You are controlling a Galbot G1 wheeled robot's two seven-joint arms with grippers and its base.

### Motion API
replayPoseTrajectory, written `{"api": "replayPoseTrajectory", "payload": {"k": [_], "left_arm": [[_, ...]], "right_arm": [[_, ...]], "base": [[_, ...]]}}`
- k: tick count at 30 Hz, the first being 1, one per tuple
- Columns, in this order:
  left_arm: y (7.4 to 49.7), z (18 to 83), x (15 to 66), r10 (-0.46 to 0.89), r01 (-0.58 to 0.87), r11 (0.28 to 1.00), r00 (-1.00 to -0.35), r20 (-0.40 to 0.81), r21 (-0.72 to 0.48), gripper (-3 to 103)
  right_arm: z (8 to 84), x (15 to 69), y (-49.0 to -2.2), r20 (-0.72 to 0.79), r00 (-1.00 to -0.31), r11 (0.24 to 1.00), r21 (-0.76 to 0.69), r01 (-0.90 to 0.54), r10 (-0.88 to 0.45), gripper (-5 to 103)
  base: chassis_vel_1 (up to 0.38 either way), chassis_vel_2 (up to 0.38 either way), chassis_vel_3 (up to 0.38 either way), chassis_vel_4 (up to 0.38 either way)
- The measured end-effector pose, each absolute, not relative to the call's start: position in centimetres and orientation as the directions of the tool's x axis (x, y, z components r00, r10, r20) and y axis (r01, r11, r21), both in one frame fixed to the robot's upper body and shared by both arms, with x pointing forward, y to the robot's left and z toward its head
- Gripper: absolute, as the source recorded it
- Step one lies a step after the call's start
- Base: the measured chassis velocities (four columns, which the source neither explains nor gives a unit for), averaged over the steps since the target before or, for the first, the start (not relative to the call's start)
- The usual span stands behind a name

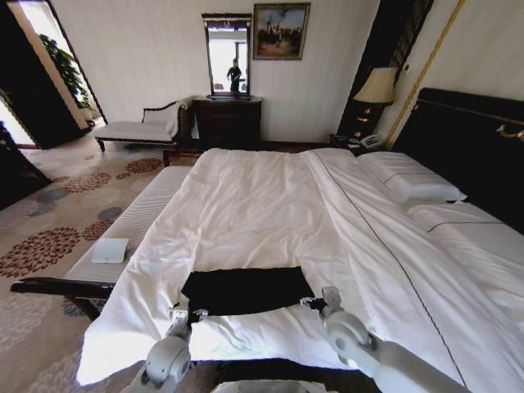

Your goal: Fold the clothes on the bed.

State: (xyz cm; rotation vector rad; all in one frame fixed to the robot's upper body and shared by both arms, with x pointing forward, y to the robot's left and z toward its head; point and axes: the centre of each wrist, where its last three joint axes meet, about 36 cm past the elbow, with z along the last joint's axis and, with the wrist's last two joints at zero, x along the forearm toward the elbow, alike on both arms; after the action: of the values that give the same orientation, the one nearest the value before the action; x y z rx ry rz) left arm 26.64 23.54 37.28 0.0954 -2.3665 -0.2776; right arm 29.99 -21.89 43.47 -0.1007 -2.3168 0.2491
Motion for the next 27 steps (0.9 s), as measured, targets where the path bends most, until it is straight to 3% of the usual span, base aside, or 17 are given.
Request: {"api": "replayPoseTrajectory", "payload": {"k": [4, 6, 7, 10, 15, 22, 27], "left_arm": [[24.1, 39.9, 26.6, -0.138, -0.022, 0.981, -0.781, 0.609, 0.194, 100], [24.6, 42.9, 27.5, -0.078, -0.062, 0.997, -0.866, 0.494, 0.048, 100], [24.6, 42.9, 27.5, -0.078, -0.062, 0.997, -0.866, 0.494, 0.048, 100], [26.0, 47.2, 28.9, -0.03, -0.096, 0.97, -0.96, 0.279, -0.224, 100], [27.8, 50.7, 29.4, -0.054, -0.108, 0.883, -0.99, 0.13, -0.456, 100], [26.4, 49.4, 29.3, -0.056, -0.113, 0.873, -0.99, 0.132, -0.474, 100], [25.8, 47.8, 29.4, -0.061, -0.133, 0.856, -0.986, 0.158, -0.5, 100]], "right_arm": [[45.4, 29.9, -21.4, 0.687, -0.718, 0.991, -0.13, 0.036, 0.116, 100], [46.1, 30.0, -20.6, 0.671, -0.74, 0.996, 0.027, 0.09, 0.048, 100], [46.1, 30.0, -20.6, 0.671, -0.74, 0.996, 0.027, 0.09, 0.048, 100], [45.2, 29.7, -19.7, 0.644, -0.764, 0.958, 0.24, 0.159, -0.035, 100], [43.4, 29.1, -18.9, 0.675, -0.735, 0.877, 0.392, 0.279, -0.067, 100], [42.6, 29.7, -19.8, 0.649, -0.758, 0.814, 0.472, 0.338, -0.061, 100], [42.2, 30.1, -20.9, 0.604, -0.787, 0.809, 0.522, 0.27, -0.127, 100]], "base": [[0.0, 0.0, 0.0, 0.0], [0.0, 0.0, 0.0, 0.0], [0.0, 0.0, 0.0, 0.0], [0.0, 0.0, 0.0, 0.0], [0.0, 0.0, 0.0, 0.0], [0.0, 0.0, 0.0, 0.0], [0.0, 0.0, 0.0, 0.0]]}}
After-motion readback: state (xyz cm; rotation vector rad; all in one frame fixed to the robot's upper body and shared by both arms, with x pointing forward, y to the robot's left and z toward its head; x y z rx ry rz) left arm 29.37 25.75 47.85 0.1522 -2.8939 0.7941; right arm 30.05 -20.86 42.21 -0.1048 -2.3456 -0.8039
